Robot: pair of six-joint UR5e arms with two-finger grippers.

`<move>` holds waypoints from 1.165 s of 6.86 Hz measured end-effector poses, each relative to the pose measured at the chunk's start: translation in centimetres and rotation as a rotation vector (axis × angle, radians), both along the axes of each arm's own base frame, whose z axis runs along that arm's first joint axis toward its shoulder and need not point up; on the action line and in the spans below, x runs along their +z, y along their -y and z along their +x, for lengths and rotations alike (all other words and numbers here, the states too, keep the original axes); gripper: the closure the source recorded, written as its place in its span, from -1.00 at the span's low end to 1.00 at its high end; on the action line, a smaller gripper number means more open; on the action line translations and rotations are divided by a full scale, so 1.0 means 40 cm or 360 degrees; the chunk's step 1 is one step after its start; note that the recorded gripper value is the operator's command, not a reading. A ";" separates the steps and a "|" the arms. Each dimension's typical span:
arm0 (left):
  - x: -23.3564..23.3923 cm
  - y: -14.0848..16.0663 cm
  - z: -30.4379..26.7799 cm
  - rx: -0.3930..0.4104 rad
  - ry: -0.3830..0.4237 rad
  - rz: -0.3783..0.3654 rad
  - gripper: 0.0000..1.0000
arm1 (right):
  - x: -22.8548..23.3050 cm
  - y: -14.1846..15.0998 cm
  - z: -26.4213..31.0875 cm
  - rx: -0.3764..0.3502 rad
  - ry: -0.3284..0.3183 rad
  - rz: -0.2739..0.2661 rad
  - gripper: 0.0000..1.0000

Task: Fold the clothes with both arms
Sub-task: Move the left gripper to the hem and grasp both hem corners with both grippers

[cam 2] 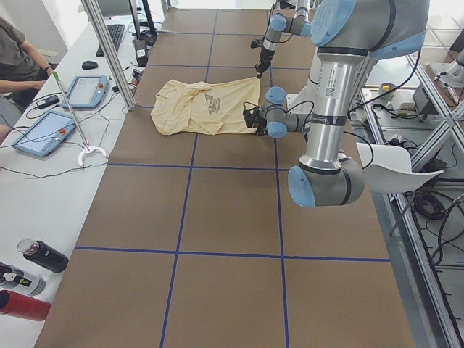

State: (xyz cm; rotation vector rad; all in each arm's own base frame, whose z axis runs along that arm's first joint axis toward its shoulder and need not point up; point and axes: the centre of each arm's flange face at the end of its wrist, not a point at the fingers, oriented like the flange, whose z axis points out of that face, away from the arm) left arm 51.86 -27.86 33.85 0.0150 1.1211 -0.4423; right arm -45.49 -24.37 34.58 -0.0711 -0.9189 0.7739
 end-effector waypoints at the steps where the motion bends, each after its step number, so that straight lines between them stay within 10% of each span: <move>1: -0.001 -0.001 -0.003 0.0003 -0.0003 -0.0001 1.00 | 0.000 0.000 0.000 0.0000 0.0000 0.0000 1.00; 8: -0.184 -0.092 -0.293 0.0127 -0.0334 -0.0168 1.00 | -0.116 -0.016 0.230 -0.0106 0.0202 -0.0114 1.00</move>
